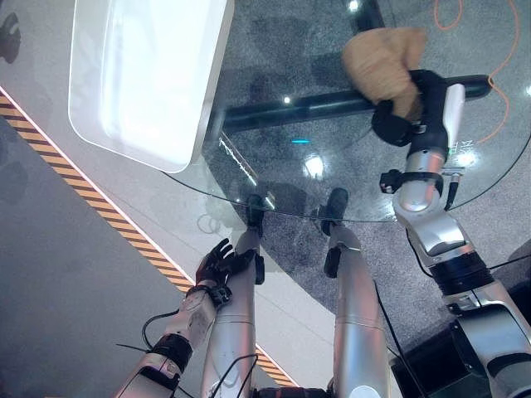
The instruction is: Wipe the table with a cloth and put it in the basket.
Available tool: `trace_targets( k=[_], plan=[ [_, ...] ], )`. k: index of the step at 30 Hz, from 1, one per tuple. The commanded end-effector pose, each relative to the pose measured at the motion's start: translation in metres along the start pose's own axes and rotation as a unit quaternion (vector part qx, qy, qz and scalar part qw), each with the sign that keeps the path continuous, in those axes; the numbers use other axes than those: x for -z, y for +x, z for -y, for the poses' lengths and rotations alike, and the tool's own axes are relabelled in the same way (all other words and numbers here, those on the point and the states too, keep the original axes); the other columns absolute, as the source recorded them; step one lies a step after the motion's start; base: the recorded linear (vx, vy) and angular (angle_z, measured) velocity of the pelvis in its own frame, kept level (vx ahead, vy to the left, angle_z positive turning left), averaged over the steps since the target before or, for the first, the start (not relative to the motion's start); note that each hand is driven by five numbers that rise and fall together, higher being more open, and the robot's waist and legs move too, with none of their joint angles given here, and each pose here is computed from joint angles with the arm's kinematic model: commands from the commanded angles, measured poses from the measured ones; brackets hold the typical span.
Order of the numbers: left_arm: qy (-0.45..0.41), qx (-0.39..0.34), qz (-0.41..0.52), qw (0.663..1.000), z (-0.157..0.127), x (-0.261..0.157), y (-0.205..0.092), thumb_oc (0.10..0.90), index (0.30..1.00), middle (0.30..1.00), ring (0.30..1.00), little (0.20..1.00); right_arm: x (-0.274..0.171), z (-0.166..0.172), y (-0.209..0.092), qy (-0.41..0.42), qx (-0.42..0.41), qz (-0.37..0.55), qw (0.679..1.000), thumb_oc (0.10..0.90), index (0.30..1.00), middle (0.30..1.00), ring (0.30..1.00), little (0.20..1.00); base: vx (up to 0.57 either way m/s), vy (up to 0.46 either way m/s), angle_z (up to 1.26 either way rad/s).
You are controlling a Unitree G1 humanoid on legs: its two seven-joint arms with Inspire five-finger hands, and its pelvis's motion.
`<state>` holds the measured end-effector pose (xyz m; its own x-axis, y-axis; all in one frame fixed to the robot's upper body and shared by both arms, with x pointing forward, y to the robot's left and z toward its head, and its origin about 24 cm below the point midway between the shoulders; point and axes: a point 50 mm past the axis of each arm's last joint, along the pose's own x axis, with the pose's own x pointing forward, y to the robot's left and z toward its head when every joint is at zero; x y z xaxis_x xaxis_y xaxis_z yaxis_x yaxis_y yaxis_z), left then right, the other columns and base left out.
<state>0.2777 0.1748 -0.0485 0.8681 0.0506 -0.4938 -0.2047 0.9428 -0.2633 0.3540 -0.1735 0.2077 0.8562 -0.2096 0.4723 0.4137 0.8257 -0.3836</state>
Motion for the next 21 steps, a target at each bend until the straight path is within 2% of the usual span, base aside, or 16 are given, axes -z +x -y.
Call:
trace_targets(
  k=[1,12,13,21],
  plan=[
    [-0.005,0.023,-0.058,0.998,0.009,0.048,-0.018,0.800,0.900,0.900,0.900,0.900,-0.034,-0.035,-0.028,0.043,-0.123,0.079,0.988,0.100,0.300,0.300,0.300,0.200,0.00,0.000,0.00],
    [0.002,0.034,-0.058,0.998,0.019,0.044,-0.016,0.800,0.900,0.900,0.900,0.900,-0.067,-0.078,-0.056,0.122,-0.284,0.127,0.943,0.100,0.300,0.300,0.300,0.200,0.01,-0.003,0.05],
    [0.002,0.040,-0.047,0.998,0.023,0.034,-0.012,0.800,0.900,0.900,0.900,0.900,-0.075,-0.080,-0.055,0.124,-0.294,0.142,0.937,0.100,0.300,0.300,0.300,0.200,0.01,-0.003,0.03],
    [0.005,0.042,-0.057,0.997,0.026,0.037,-0.013,0.800,0.900,0.900,0.900,0.900,-0.073,-0.096,-0.070,0.116,-0.348,0.131,0.921,0.100,0.300,0.300,0.300,0.200,0.01,-0.003,0.04]
  ],
)
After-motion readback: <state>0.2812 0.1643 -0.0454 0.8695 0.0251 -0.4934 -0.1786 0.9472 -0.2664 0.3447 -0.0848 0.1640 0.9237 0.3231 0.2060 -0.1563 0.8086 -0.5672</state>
